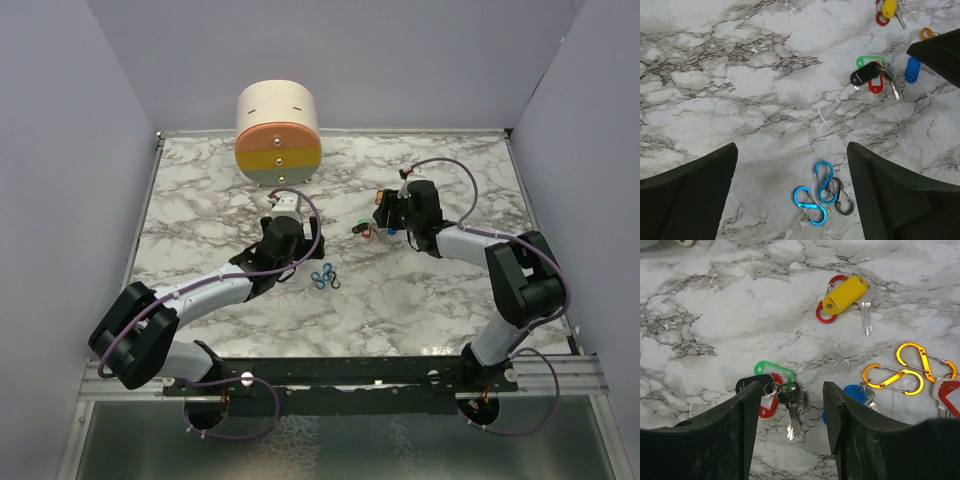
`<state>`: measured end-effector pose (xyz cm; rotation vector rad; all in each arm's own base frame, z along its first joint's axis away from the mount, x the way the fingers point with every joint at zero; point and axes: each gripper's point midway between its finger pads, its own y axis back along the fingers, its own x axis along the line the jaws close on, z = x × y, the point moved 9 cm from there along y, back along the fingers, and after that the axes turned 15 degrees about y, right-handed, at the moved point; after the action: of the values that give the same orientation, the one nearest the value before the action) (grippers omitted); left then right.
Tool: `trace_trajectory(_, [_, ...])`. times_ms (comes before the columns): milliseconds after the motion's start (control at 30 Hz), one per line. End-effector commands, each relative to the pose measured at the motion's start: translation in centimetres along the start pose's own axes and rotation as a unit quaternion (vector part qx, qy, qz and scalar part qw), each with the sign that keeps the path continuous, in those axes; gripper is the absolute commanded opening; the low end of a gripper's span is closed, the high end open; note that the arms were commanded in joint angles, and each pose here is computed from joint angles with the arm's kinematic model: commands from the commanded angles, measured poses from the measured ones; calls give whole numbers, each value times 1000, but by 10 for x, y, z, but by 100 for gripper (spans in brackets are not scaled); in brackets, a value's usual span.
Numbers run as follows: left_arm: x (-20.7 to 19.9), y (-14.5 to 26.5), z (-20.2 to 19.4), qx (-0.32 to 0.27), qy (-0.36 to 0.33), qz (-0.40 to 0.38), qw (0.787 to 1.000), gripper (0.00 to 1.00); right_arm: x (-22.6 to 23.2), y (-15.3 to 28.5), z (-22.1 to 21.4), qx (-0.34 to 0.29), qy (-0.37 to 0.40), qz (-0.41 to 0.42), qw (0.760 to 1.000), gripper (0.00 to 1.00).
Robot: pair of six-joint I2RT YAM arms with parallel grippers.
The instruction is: Put the keys on the keyring
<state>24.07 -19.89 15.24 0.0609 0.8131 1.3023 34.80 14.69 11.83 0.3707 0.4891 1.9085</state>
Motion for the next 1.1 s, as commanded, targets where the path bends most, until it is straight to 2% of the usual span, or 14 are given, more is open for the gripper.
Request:
trace_trajectory(0, [-2, 0, -1, 3, 13, -19, 1000, 93, 13, -1, 0, -11, 11, 41, 999, 53])
trace_trajectory(400, [1, 0, -3, 2, 10, -14, 1000, 93, 34, -17, -7, 11, 26, 69, 997, 51])
trace_trajectory(733, [1, -2, -5, 4, 9, -13, 1000, 93, 37, -28, -13, 23, 32, 55, 998, 49])
trace_trajectory(1067, [0, -6, -6, 6, 7, -13, 1000, 93, 53, -29, -17, 38, 49, 76, 995, 44])
